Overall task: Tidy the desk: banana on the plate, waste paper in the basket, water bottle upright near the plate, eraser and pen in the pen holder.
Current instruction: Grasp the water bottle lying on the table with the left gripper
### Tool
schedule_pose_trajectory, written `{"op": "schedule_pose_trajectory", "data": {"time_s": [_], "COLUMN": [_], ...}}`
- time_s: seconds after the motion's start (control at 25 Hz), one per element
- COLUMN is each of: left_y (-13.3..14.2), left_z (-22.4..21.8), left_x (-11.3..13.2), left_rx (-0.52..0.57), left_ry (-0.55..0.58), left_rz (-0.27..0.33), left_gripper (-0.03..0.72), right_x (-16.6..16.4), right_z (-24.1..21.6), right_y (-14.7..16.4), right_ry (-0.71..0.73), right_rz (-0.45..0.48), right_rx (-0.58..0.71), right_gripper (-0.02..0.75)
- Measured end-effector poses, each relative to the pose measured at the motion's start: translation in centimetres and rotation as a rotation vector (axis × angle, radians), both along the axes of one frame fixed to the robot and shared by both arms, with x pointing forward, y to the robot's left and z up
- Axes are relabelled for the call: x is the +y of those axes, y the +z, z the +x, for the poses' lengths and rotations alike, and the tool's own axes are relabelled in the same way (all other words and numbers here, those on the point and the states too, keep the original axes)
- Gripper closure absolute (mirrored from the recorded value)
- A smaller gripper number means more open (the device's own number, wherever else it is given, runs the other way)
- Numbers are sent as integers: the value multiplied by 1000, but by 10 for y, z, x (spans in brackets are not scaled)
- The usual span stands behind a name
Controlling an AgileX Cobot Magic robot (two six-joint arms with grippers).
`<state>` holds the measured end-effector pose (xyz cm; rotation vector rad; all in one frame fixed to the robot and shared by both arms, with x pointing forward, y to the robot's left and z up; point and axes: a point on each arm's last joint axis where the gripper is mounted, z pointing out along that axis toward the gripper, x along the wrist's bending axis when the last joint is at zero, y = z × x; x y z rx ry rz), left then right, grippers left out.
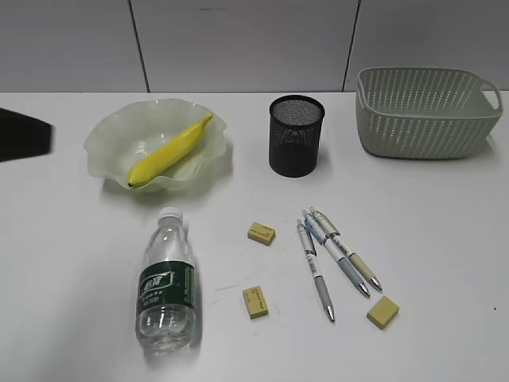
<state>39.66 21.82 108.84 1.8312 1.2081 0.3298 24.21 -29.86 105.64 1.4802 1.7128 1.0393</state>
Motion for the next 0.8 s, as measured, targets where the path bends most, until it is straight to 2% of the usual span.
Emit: {"op": "schedule_pose_trajectory", "data": {"time_s": [0.08, 0.16, 0.28, 0.36, 0.44, 0.52, 0.68, 0.8], "left_y": [-15, -40, -80, -104, -125, -137, -149, -158], "left_z": [21, 36, 57, 73, 87, 97, 109, 112], "left_x": [-29, -64, -92, -100, -103, -105, -109, -112], "left_rx": [74, 210, 380, 452, 520, 565, 606, 630], "left_ry": [-99, -152, -58, 27, 93, 144, 237, 288], "left_rz": [55, 146, 345, 397, 399, 365, 269, 228], "left_gripper": [313, 316, 300, 238, 156, 106, 88, 88], "right_x": [0, 0, 0, 0, 0, 0, 0, 0], "right_z": [0, 0, 0, 0, 0, 0, 0, 0], "right_y": [0, 0, 0, 0, 0, 0, 0, 0], "right_ry": [0, 0, 0, 0, 0, 0, 0, 0], "right_rz": [0, 0, 1, 1, 1, 1, 1, 1], "right_rx": [0, 0, 0, 0, 0, 0, 0, 0], "right_gripper": [229, 229, 229, 229, 229, 229, 229, 229]}}
